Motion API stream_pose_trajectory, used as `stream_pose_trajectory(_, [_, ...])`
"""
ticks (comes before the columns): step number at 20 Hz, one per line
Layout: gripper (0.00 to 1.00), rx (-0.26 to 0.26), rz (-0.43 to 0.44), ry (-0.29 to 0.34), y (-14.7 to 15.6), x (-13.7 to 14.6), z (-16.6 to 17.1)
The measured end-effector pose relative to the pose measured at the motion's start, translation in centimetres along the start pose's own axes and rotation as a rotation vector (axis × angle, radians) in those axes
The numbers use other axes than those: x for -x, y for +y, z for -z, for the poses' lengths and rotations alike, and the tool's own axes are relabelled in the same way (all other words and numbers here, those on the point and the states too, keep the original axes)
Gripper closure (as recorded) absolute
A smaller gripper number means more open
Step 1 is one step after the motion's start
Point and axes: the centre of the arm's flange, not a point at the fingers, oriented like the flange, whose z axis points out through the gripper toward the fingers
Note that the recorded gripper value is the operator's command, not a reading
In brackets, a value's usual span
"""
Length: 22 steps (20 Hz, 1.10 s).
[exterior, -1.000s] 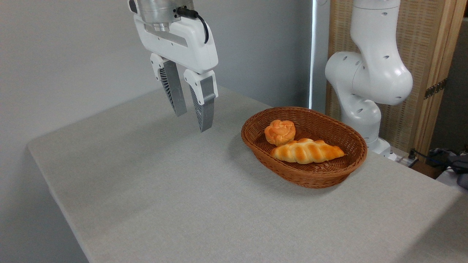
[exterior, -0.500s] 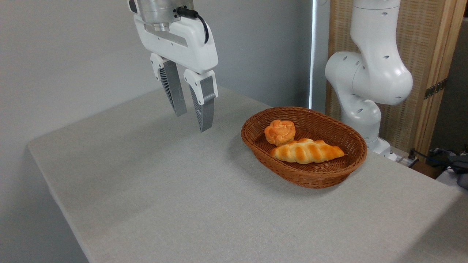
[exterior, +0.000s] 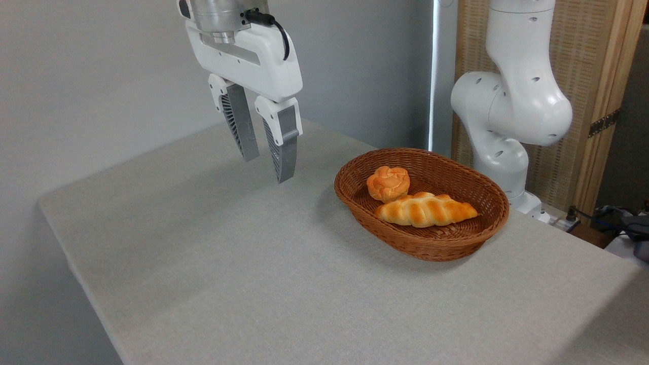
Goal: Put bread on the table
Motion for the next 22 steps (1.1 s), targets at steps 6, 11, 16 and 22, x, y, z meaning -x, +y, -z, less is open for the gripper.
stream_pose_trajectory(6, [0.0, 0.001, 0.0, -0.001, 0.0, 0.0, -0.1])
stream_pose_trajectory(11, [0.0, 0.004, -0.001, -0.005, -0.1, -0.1, -0.3])
stream_pose_trajectory(16, [0.0, 0.01, -0.008, -0.013, 0.3, -0.4, -0.8])
stream_pose_trajectory(22, [0.0, 0.013, -0.021, -0.017, 1.3, -1.2, -1.0])
